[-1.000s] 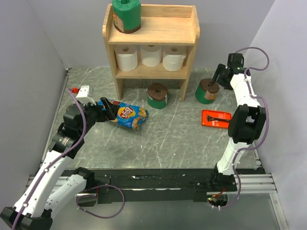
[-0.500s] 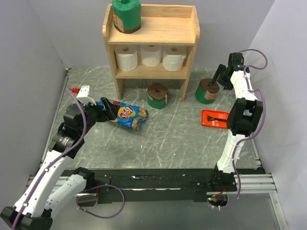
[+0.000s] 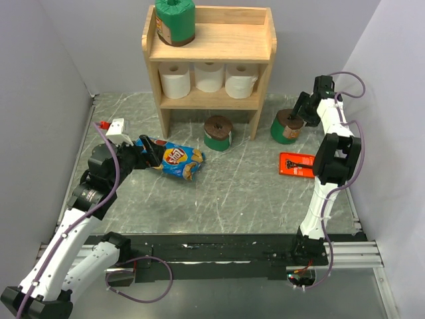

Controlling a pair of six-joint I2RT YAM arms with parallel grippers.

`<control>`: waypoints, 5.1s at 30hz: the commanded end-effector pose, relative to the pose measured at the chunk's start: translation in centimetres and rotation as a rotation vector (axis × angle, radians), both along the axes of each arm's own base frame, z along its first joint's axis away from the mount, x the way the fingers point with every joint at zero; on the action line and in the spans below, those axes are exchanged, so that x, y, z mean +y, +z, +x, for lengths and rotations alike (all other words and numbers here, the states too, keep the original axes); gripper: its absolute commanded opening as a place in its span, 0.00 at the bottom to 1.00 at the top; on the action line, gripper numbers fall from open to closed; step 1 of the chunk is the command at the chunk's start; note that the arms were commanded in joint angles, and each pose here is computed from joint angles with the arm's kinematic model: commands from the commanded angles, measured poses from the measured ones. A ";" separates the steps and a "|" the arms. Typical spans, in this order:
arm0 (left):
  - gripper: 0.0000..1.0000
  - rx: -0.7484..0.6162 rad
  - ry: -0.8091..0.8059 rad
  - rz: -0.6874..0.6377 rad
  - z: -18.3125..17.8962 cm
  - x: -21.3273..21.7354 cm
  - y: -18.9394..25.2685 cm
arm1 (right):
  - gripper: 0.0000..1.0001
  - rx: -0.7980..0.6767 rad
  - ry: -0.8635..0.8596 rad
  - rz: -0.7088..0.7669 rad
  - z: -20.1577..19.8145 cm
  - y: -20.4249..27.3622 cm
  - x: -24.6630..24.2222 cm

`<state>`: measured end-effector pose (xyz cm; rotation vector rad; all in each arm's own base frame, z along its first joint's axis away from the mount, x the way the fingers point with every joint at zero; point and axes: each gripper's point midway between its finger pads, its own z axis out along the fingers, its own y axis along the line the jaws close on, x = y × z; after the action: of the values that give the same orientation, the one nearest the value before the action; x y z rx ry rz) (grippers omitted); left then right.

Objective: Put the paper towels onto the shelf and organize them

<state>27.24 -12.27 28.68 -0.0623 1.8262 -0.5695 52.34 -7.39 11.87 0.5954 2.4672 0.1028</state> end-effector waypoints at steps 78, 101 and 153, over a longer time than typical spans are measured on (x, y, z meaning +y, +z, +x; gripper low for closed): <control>0.97 -0.352 -0.705 -0.516 -9.8 -14.0 7.0 | 0.43 -0.470 0.809 1.287 -30.8 21.9 32.4; 0.71 -0.317 -0.758 -0.492 -10.3 -16.7 6.9 | 0.51 -0.387 0.769 1.314 -29.7 18.1 33.1; 0.71 0.432 -0.425 0.348 -0.2 -27.3 -14.6 | 0.80 -0.511 0.305 0.301 -29.0 12.3 17.8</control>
<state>26.53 -39.18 11.62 0.5073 2.3869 -0.5501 23.15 11.06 21.96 0.2831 2.0946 0.7008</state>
